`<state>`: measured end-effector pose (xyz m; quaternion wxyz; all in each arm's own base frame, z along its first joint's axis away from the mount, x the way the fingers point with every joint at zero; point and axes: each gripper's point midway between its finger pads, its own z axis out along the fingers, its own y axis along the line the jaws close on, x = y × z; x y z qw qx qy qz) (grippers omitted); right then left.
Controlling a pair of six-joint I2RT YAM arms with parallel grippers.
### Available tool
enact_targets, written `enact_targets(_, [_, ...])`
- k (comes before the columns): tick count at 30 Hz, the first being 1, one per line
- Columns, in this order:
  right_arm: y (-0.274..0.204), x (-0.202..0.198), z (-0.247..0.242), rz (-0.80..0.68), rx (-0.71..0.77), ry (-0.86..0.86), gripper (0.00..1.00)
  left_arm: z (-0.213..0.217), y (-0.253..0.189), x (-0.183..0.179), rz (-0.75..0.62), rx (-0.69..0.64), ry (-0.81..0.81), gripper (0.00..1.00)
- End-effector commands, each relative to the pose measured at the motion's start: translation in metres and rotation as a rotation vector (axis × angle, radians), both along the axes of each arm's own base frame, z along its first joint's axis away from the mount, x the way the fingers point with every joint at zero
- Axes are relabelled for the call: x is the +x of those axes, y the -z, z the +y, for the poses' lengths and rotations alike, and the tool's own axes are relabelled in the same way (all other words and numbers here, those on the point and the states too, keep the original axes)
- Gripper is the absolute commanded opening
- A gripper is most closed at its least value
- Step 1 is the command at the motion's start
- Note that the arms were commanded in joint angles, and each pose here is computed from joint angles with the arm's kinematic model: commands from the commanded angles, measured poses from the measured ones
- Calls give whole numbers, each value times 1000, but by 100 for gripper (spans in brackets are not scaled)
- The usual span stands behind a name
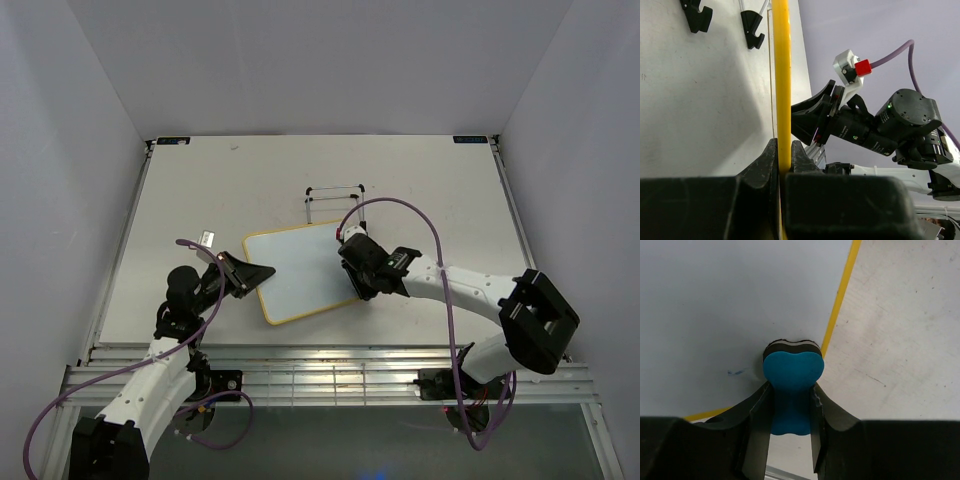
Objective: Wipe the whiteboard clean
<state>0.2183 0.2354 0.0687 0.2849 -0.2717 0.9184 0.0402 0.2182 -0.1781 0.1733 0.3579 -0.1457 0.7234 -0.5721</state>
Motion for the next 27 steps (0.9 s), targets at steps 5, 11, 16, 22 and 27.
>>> enact_targets(5, [38, -48, -23, 216, -110, -78, 8, -17, -135, -44, -342, -221, 221, 0])
enact_targets(11, [10, -49, 21, 184, 57, -170, 8, -18, -135, -43, -338, -219, 223, 0])
enact_targets(16, [-1, -46, 32, 173, 100, -197, 8, -18, -137, -45, -349, -216, 230, 0])
enact_targets(22, [0, -57, 37, 206, 144, -225, 8, -18, -133, -42, -335, -217, 221, 0])
enact_targets(27, [-6, -51, 39, 177, 149, -224, 8, -18, -134, -43, -339, -217, 222, 0])
